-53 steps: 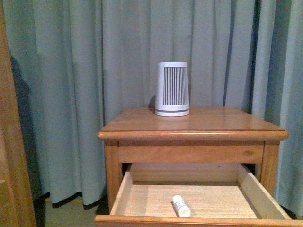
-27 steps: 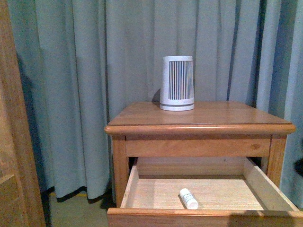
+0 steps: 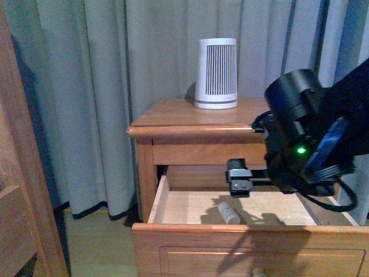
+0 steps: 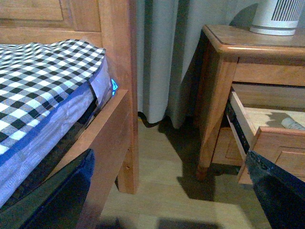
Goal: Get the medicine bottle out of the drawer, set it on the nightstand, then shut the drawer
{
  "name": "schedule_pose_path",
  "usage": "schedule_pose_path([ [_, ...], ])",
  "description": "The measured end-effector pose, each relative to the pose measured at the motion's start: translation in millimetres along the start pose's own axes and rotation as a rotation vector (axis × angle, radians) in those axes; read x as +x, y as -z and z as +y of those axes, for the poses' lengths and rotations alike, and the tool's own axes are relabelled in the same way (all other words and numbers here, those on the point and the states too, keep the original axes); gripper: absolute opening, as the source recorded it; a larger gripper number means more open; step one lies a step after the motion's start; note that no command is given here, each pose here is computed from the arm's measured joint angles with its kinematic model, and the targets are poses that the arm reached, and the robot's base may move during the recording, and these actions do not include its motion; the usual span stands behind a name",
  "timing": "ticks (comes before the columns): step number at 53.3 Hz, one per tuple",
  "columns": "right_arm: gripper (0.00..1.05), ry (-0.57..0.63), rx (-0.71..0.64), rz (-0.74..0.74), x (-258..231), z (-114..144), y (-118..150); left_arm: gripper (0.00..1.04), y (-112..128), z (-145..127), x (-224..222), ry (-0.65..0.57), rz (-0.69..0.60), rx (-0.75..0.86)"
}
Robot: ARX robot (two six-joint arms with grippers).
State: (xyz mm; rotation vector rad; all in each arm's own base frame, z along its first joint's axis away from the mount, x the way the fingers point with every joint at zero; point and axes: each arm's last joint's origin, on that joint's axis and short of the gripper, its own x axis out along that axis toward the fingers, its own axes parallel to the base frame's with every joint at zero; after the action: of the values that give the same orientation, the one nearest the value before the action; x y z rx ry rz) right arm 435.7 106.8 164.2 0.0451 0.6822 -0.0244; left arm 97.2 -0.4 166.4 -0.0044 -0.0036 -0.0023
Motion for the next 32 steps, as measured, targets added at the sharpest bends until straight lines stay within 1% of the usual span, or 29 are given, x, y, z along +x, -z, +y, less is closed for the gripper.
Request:
schedule_pose_path([
  [6, 0.98, -0.001, 0.000, 0.026, 31, 18, 0, 0.98, 0, 0, 0, 0.000, 0.000, 0.000],
  [11, 0.98, 0.012, -0.001, 0.039, 53, 26, 2, 0.98, 0, 0, 0, 0.000, 0.000, 0.000],
  [21, 0.98, 0.024, 0.000, 0.073, 83, 32, 13, 0.98, 0, 0, 0, 0.000, 0.000, 0.000],
  [32, 0.98, 0.022, 0.006, 0.081, 101, 38, 16, 0.98, 0, 0, 0, 0.000, 0.000, 0.000],
])
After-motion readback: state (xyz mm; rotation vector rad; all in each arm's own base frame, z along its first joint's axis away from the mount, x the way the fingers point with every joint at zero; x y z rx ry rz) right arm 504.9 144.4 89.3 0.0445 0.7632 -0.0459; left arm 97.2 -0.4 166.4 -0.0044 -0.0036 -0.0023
